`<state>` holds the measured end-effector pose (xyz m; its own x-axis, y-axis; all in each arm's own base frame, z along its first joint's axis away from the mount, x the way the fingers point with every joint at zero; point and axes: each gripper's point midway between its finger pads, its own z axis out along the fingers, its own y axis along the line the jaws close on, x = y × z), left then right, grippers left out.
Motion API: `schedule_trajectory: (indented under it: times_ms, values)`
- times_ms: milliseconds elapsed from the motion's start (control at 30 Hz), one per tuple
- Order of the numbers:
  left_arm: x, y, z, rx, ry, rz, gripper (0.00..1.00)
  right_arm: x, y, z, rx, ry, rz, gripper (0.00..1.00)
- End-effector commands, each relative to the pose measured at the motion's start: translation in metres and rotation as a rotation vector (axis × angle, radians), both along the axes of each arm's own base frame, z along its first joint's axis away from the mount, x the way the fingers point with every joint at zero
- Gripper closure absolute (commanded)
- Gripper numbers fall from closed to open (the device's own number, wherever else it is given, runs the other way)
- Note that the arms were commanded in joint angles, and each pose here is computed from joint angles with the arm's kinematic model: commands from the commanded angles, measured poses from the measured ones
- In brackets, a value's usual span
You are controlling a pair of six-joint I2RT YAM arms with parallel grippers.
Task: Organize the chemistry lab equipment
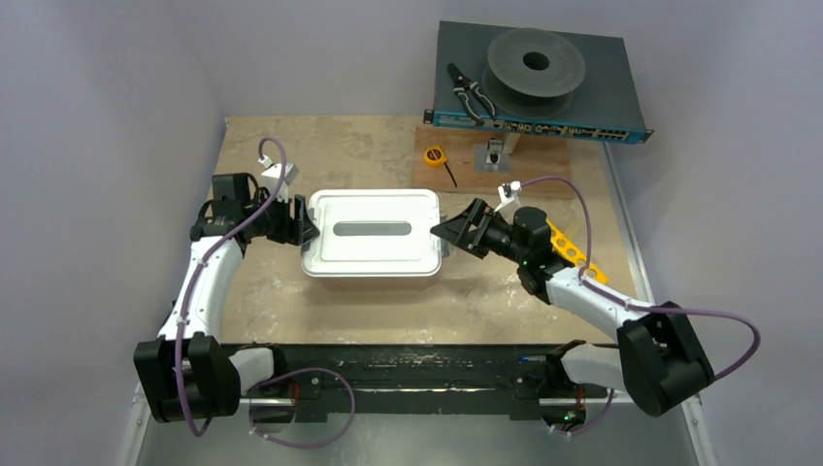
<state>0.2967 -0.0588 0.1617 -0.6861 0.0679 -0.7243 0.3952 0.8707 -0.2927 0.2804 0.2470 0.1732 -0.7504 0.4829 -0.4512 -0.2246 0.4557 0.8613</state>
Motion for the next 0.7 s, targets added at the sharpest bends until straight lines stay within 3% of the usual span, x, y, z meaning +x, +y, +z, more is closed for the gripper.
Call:
schedule_trajectory:
  times_ms: [0, 133, 367, 667]
  values:
    - [0.005, 0.006, 0.015, 0.053, -0.063, -0.005, 0.42, 0.005, 0.011, 0.018, 0.087, -0.048, 0.044, 0.01]
    - [0.005, 0.006, 0.017, 0.050, -0.065, -0.003, 0.42, 0.012, 0.016, 0.005, 0.086, -0.010, 0.043, 0.01]
    - [0.005, 0.008, 0.016, 0.063, -0.069, -0.006, 0.42, 0.017, 0.022, 0.009, 0.089, 0.001, 0.048, 0.11]
    - [0.007, 0.009, 0.020, 0.075, -0.085, -0.005, 0.42, 0.015, 0.033, 0.007, -0.029, 0.002, 0.040, 0.22]
